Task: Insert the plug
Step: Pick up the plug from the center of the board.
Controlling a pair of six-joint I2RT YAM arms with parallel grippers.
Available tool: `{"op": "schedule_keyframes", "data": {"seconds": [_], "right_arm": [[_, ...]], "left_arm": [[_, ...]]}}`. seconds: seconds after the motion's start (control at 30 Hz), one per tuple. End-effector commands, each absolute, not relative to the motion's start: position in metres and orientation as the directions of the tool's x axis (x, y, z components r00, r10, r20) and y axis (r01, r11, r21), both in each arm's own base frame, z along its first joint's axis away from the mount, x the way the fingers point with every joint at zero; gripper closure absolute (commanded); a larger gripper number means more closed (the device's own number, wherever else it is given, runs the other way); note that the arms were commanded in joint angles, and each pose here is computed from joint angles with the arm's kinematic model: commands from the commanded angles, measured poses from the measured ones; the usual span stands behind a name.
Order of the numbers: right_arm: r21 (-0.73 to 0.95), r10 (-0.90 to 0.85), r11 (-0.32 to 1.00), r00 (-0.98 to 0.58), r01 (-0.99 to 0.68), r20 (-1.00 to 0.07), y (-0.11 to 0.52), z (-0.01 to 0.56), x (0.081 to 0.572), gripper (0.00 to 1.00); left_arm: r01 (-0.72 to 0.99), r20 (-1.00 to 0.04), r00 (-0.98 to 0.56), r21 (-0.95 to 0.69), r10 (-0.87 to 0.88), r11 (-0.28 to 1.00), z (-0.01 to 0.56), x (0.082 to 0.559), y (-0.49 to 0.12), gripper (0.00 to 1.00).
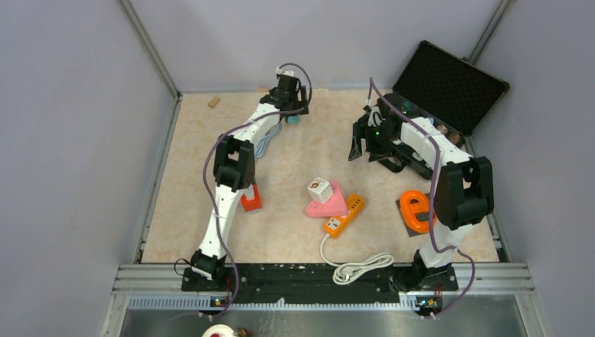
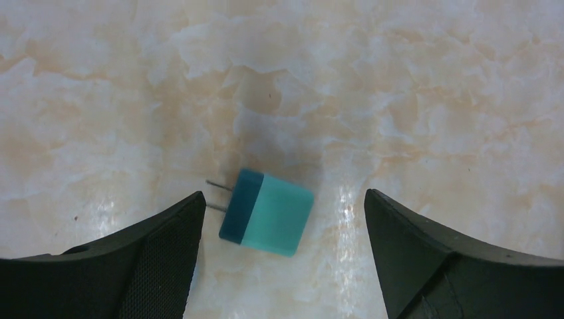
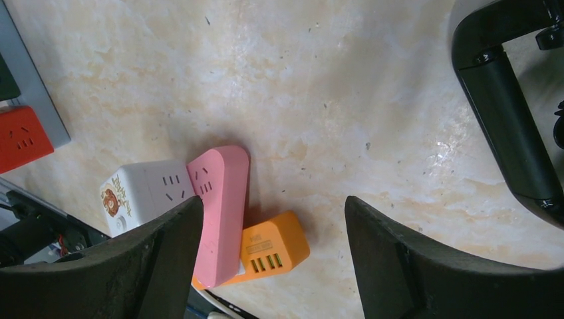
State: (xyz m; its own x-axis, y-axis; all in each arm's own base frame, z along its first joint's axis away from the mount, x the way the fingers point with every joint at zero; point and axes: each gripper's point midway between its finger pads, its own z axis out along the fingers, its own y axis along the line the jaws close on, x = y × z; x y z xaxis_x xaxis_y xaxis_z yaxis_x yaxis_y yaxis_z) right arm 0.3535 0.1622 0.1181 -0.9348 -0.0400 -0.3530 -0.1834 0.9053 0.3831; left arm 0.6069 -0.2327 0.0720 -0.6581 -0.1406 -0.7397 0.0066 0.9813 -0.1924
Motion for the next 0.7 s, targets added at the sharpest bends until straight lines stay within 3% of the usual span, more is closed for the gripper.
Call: {"op": "schedule_keyframes", "data": {"seconds": [0.0, 0.07, 0.17, 0.5, 0.67], "right_arm": [[0.394, -0.043, 0.898, -0.929, -0.197, -0.368, 0.162, 0.128, 0.354, 0.24], [0.395, -0.044, 0.897, -0.931, -0.196, -0.361, 0.162, 0.126, 0.355, 0.24], [0.397, -0.048, 0.897, -0.934, -0.197, -0.355, 0.163, 0.126, 0.356, 0.24], [0.428, -0.043, 0.879, -0.928, -0.212, -0.37, 0.174, 0.14, 0.374, 0.24], [0.461, -0.034, 0.861, -0.93, -0.213, -0.366, 0.182, 0.143, 0.38, 0.24]], "left_arm": [[0.046, -0.802, -0.585, -0.185, -0.124, 0.982, 0.087, 0.635, -0.238, 0.13], [0.061, -0.797, -0.592, -0.189, -0.117, 0.98, 0.082, 0.635, -0.241, 0.19], [0.082, -0.781, -0.616, -0.197, -0.106, 0.977, 0.074, 0.63, -0.245, 0.37], [0.048, -0.699, -0.702, -0.233, -0.133, 0.971, 0.078, 0.583, -0.245, 0.56], [-0.023, -0.585, -0.781, -0.323, -0.219, 0.946, 0.079, 0.537, -0.255, 0.66]]}}
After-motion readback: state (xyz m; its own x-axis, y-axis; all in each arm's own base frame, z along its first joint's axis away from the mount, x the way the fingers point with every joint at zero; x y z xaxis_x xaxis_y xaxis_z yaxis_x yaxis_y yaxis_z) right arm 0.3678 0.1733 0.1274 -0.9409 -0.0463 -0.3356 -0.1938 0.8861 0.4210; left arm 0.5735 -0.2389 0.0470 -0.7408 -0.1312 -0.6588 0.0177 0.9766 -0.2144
